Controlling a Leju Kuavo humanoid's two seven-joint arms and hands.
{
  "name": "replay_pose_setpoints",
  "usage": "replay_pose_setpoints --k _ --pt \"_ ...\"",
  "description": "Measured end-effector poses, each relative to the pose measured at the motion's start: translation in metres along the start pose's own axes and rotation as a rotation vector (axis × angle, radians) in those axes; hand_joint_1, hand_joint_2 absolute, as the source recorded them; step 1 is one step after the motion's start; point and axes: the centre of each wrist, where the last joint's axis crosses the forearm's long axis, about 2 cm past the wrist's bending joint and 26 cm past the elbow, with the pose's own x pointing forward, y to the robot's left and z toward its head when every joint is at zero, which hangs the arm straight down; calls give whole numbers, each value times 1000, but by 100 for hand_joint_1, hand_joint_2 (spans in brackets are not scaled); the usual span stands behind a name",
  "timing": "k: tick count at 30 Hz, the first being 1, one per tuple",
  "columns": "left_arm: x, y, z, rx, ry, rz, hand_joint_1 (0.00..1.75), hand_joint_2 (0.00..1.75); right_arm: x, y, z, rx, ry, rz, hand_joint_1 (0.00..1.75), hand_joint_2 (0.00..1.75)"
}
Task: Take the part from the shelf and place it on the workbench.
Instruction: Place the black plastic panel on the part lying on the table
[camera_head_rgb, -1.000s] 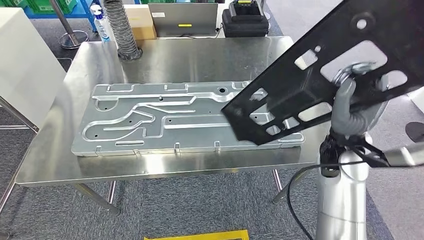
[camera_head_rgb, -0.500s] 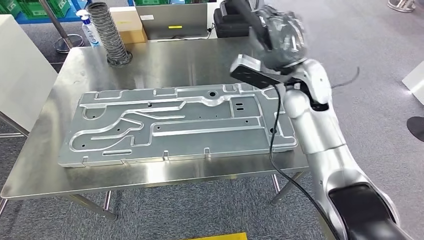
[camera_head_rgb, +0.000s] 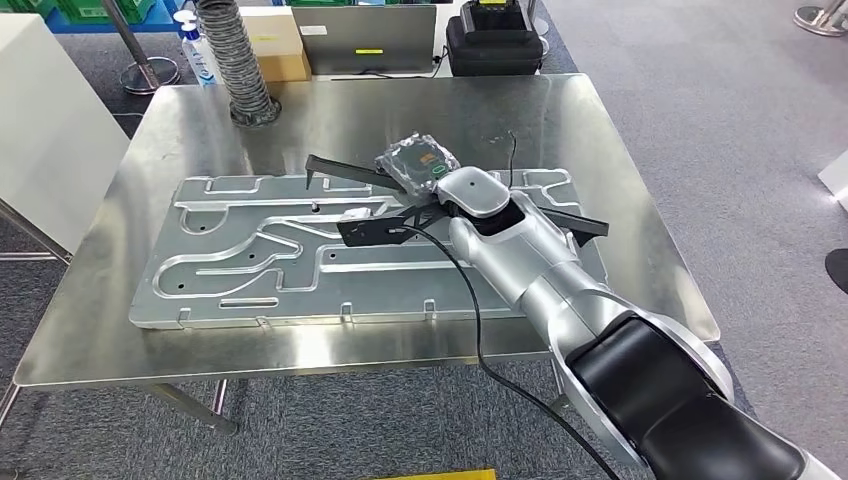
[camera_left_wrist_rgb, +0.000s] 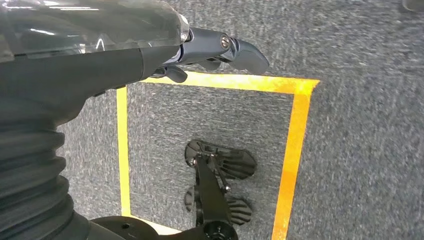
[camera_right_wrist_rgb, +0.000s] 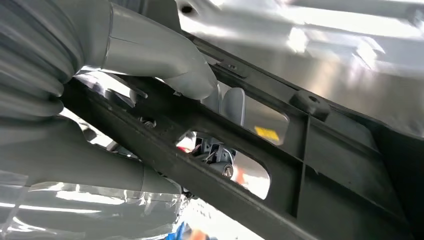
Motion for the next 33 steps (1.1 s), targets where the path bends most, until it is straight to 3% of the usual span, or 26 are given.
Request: replay_pose_setpoints --k 6,14,18,23,27,33 --pt "8 -3 -2 -19 0 -28 0 175 -10 38 7 198 65 60 175 175" --pt "14 -5 -4 -44 -31 -84 0 175 -14 84 22 304 83 86 175 175" --pt "18 -6 -5 -49 -51 -91 0 175 -17 94 27 298 86 110 0 0" --pt "19 -7 -5 -27 -69 -87 0 175 -14 103 30 289 62 132 0 0" --pt "17 -6 -4 -11 -82 -94 0 0 -7 112 32 257 28 130 0 0" --pt "16 -10 -4 -19 -81 -98 0 0 2 109 29 152 -20 119 0 0"
